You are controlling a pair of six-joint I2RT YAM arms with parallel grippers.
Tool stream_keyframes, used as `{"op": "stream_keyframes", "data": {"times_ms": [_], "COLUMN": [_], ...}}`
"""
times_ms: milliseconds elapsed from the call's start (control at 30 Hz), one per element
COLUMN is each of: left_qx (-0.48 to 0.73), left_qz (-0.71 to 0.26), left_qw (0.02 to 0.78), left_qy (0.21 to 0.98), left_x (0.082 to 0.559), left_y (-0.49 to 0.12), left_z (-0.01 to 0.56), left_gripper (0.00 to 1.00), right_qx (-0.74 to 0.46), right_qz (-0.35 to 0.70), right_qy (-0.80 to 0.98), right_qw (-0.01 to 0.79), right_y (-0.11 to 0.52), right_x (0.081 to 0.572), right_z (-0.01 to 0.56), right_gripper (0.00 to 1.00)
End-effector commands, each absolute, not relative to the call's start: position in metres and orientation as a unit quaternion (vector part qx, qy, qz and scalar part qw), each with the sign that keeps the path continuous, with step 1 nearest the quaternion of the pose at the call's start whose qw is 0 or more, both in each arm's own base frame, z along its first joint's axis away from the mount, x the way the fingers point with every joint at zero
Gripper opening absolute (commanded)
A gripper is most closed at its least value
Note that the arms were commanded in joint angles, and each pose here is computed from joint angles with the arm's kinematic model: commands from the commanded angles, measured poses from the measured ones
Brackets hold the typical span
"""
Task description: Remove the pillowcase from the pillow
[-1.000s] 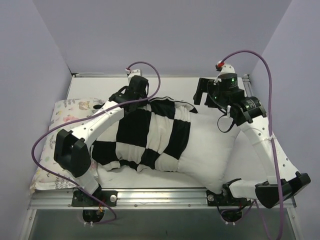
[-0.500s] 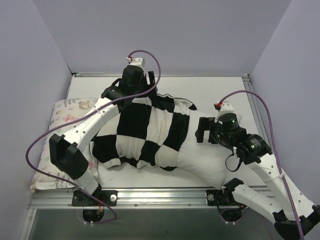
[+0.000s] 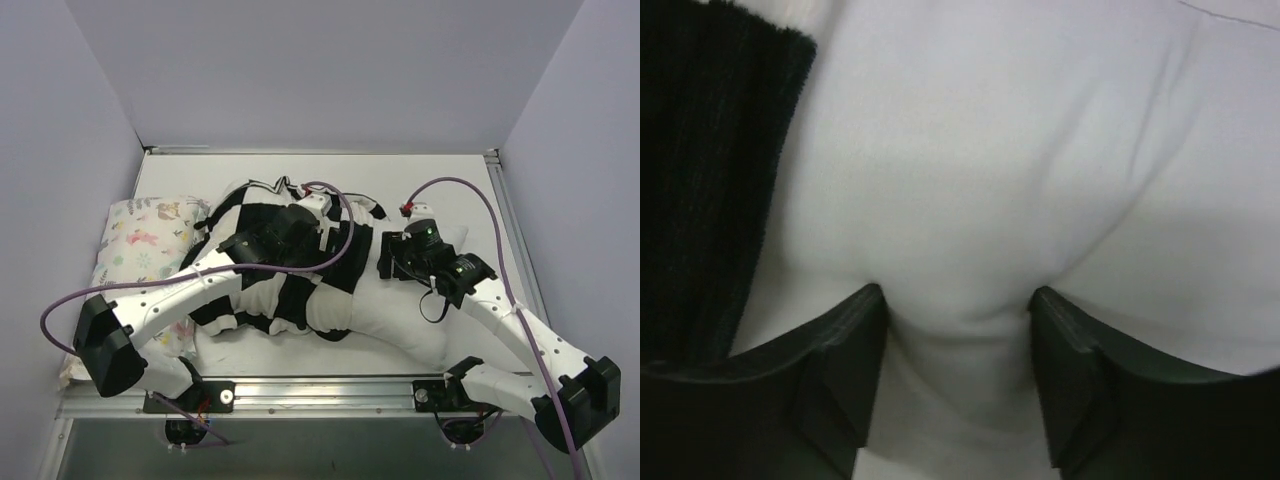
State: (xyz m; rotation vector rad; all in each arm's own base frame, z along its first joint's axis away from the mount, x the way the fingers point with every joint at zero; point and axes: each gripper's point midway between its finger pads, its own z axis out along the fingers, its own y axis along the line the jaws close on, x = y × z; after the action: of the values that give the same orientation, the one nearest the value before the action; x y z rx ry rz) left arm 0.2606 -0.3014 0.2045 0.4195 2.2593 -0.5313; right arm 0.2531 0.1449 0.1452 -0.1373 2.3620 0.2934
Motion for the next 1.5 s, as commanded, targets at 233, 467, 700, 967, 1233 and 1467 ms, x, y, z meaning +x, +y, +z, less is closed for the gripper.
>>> {"op": "stream_keyframes", "data": {"times_ms": [233,467,700,967,1233,1467], "left_qx": [0.076,-0.077,-0.122,-0.029,-0.031,-0.037], "left_qz": [-0.04,0.037,0.009,-0.073,-0.104,-0.119], "left_qw": [0.433,0.472,0.439,0.404,0.404,0.416], "left_qy": [0.898,0.877,0.89,0.911,0.908,0.901], "left_x": [0.326,0.366,0.351,0.343,0.344,0.348], "left_y": [-0.266,-0.147,-0.098,-0.189,-0.201,-0.202], "left_z": [0.193,0.242,0.21,0.173,0.172,0.191], "left_gripper": [0.01,0.0,0.0,0.0,0.0,0.0], "right_qx": [0.038,0.176,0.205,0.042,-0.212,-0.275], "right_qz": [-0.025,-0.022,0.014,0.063,0.073,0.033], "right_qy": [0.925,0.907,0.9,0.88,0.854,0.89], "right_qw": [0.376,0.383,0.385,0.468,0.469,0.362], "right_y": [0.083,0.008,-0.003,0.085,0.189,0.228], "right_x": [0.308,0.334,0.344,0.335,0.295,0.306], "right_z": [0.161,0.189,0.205,0.264,0.248,0.141], "right_gripper": [0.0,0.0,0.0,0.78,1.0,0.99]}}
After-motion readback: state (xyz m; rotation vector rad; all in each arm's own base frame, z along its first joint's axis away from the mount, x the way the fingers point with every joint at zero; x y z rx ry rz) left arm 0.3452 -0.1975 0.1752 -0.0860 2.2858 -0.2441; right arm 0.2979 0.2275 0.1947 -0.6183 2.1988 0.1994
